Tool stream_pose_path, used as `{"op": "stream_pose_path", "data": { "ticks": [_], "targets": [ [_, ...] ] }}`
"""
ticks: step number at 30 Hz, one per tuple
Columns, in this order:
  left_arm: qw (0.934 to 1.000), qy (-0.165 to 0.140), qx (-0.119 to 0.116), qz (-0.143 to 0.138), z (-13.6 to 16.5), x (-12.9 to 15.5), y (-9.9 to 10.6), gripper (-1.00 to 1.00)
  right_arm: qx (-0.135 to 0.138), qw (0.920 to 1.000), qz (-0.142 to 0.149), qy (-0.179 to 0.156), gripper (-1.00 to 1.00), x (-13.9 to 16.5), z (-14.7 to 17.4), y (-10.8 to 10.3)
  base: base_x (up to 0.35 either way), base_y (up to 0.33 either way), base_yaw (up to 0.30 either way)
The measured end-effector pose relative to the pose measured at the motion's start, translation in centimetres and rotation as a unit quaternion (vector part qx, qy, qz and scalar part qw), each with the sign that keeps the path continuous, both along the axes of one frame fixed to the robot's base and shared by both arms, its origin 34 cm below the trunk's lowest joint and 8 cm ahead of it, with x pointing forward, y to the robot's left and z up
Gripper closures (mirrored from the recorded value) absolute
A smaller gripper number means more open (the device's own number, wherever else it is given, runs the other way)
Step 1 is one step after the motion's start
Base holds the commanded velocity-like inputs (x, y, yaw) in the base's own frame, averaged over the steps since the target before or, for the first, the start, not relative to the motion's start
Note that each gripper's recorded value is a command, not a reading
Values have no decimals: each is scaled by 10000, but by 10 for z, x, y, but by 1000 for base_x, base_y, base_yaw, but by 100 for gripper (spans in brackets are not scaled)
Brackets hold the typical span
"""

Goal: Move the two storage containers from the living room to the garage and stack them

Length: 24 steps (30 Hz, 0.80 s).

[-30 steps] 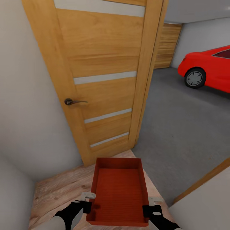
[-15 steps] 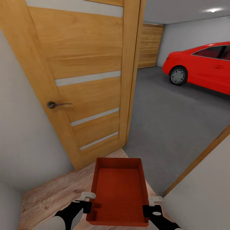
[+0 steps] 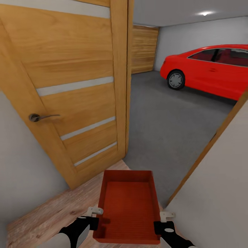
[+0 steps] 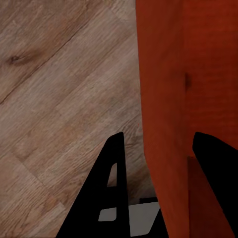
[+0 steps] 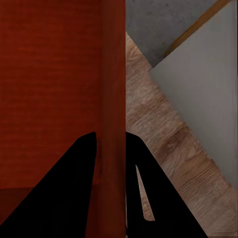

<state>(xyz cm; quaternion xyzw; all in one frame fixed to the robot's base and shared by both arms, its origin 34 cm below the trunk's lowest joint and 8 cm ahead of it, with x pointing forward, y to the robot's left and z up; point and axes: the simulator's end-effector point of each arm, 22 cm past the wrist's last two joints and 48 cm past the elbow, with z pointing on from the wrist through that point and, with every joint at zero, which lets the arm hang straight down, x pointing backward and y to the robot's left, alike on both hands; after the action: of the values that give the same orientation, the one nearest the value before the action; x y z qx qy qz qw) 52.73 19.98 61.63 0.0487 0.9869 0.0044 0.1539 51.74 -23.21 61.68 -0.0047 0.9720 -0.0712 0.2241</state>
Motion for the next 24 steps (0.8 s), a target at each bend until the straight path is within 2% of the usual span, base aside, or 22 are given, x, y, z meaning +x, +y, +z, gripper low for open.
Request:
{"op": "stream_pose_path", "data": {
  "ticks": [4, 19, 24],
  "targets": [
    [10000, -2, 3, -3, 0, 0, 0, 100, 0, 10000, -3, -2, 100, 0, 0, 0, 122, 101, -132],
    [10000, 5, -2, -10, 0, -1, 0, 100, 1, 10000, 0, -2, 100, 0, 0, 0, 241, 216, -4],
    [10000, 6, -3, -17, 0, -1, -1, 100, -2, 10000, 1, -1, 100, 0, 0, 0, 109, 60, -66]
  ]
}}
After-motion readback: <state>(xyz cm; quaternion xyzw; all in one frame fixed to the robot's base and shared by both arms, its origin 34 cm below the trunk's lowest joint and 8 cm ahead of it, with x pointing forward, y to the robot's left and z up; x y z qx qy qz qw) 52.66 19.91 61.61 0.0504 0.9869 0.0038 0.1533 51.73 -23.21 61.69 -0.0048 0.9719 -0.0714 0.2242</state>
